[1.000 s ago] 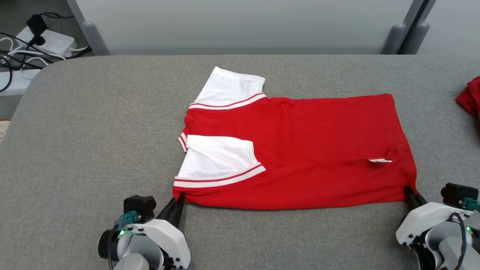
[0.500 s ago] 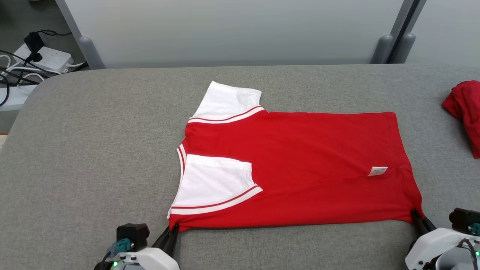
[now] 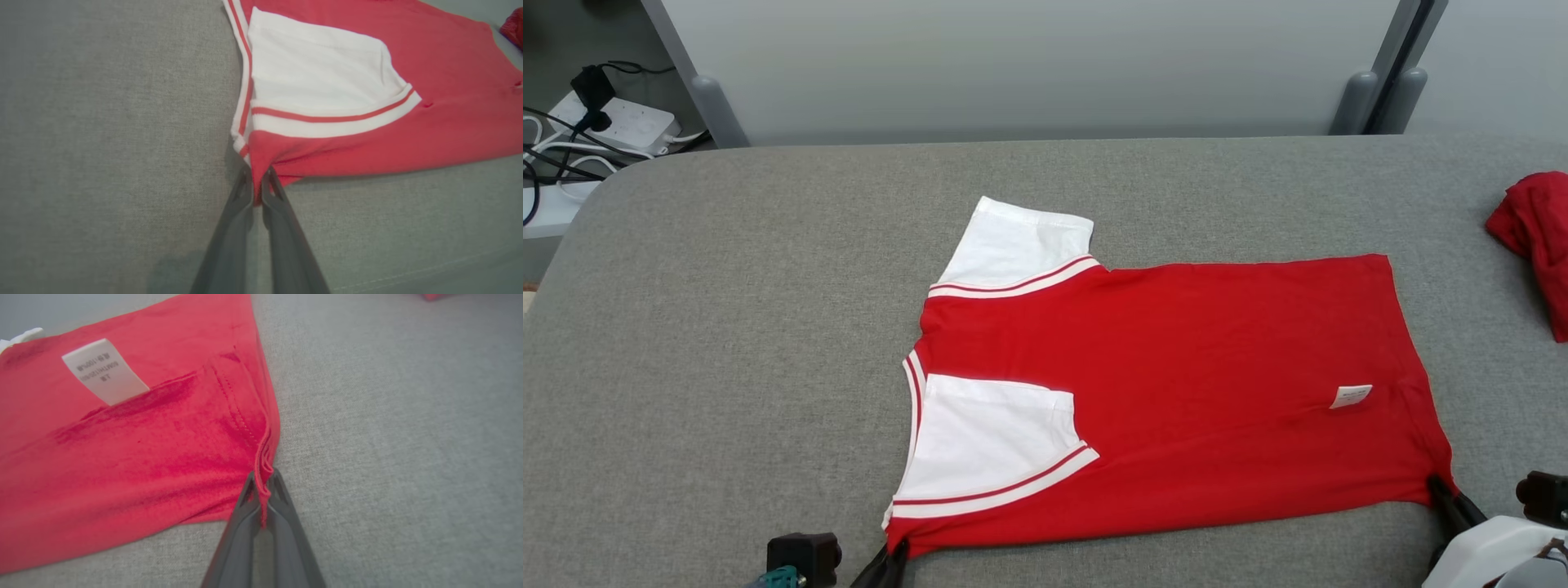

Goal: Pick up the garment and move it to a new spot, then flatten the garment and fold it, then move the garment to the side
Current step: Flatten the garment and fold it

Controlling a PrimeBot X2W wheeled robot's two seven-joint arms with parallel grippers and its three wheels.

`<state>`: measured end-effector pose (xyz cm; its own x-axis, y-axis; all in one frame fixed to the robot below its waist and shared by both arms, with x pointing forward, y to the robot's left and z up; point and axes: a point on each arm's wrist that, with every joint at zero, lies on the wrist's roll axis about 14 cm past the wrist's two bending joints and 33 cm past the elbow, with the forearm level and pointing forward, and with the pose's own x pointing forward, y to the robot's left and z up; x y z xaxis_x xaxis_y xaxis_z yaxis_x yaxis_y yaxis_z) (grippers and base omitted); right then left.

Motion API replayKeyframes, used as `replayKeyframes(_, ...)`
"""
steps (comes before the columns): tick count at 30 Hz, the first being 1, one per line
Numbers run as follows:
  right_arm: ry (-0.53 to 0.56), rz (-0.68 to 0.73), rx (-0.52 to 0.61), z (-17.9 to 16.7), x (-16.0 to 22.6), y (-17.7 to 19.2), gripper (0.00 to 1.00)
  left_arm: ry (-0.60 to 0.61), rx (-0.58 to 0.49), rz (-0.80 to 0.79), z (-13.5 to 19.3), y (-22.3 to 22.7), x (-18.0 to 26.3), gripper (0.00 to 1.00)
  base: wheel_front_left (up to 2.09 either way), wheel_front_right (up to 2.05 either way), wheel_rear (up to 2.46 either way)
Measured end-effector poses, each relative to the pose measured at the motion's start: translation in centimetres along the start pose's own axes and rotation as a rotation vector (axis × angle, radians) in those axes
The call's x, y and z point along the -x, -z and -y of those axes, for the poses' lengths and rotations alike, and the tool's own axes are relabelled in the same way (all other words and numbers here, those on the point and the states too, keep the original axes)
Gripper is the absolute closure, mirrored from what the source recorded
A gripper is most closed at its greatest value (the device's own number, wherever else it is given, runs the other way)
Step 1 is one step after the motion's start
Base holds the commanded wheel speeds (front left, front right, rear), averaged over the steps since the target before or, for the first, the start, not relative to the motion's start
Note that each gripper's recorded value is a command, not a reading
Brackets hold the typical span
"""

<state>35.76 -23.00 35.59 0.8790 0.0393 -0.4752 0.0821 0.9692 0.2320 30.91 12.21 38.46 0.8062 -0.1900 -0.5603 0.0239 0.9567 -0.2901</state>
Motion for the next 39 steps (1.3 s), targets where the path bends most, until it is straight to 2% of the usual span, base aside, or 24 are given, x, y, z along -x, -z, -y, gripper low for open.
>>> replayKeyframes(16,-0.032,-0.108,-0.046,-0.4,1.6,1.4,1.0,-0.004,0.013,-0.072,0.1,2.7,-0.2,0.99,0.0,0.0,0.0)
replayKeyframes(17,-0.03,-0.113,-0.049,-0.3,1.8,1.6,1.0,-0.005,0.015,-0.073,0.1,2.8,-0.3,0.82,0.0,0.0,0.0)
replayKeyframes(18,-0.029,-0.114,-0.049,-0.2,1.8,1.6,0.76,-0.006,0.016,-0.075,0.2,3.0,-0.4,0.6,0.0,0.0,0.0)
replayKeyframes(19,-0.028,-0.116,-0.047,-0.2,1.8,1.6,0.5,-0.008,0.016,-0.07,0.2,2.9,-0.5,0.18,0.0,0.0,0.0)
replayKeyframes(20,-0.025,-0.115,-0.046,-0.1,1.8,1.5,0.05,-0.009,0.015,-0.065,0.1,2.8,-0.6,0.0,0.0,0.0,0.0)
replayKeyframes(21,-0.022,-0.113,-0.043,-0.1,1.8,1.5,0.0,-0.007,0.012,-0.062,0.1,2.7,-0.8,0.0,0.0,0.0,0.0)
replayKeyframes(29,0.02,-0.059,0.015,1.4,2.5,1.0,0.0,-0.029,0.018,-0.008,-0.6,1.8,-1.0,0.0,0.0,0.0,0.0)
replayKeyframes(33,0.019,0.084,0.065,1.2,2.6,-2.1,0.0,-0.063,0.023,0.077,-1.5,-0.3,-0.8,0.0,0.0,0.0,0.0)
replayKeyframes(39,-0.027,0.28,0.103,-1.2,2.6,-6.6,0.0,-0.11,0.026,0.295,-2.5,-5.3,0.3,0.0,0.0,0.0,0.0)
